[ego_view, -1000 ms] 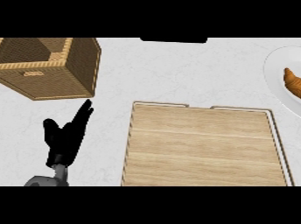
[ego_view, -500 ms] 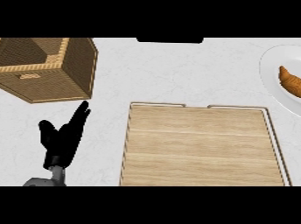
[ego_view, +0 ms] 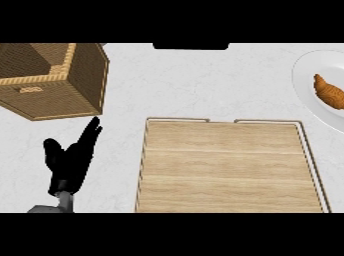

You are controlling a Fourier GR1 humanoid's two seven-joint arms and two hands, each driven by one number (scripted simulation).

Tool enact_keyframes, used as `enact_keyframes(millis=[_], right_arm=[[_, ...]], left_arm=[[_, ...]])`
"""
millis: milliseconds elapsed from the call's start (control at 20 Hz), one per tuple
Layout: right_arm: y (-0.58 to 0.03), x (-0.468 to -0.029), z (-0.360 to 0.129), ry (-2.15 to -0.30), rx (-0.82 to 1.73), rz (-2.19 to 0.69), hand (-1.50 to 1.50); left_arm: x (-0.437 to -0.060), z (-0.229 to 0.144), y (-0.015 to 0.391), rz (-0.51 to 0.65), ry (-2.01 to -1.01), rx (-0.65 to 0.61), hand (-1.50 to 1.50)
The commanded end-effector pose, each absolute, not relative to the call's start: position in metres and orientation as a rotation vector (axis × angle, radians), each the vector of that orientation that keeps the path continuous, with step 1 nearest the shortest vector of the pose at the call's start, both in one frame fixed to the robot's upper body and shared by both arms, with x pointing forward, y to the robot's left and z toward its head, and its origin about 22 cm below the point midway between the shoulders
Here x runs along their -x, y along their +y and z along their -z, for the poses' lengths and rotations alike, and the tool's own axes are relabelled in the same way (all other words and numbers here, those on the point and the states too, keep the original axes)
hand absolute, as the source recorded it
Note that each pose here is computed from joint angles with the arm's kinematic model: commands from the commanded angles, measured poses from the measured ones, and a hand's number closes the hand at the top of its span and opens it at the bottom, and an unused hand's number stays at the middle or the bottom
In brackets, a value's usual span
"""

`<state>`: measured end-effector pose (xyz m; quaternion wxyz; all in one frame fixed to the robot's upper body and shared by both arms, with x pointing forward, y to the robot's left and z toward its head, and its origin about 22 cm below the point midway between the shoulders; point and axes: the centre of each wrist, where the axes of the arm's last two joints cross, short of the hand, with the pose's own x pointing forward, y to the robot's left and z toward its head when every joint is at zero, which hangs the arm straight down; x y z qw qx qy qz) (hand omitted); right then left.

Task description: Pick the croissant from the tray and place it in the plate

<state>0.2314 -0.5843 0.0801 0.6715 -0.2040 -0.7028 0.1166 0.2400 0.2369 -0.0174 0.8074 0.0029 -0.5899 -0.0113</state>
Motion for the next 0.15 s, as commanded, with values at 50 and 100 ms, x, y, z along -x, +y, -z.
enact_keyframes(millis=[50, 100], right_arm=[[-0.594, -0.213, -0.078, -1.676, 0.307, -0.304, -1.50], [-0.593, -0.206, -0.069, -1.680, 0.293, -0.296, -1.50]], left_arm=[[-0.240, 0.030, 0.232, 0.013, -1.221, 0.034, 0.00], [-0.238, 0.029, 0.241, 0.011, -1.220, 0.012, 0.00]])
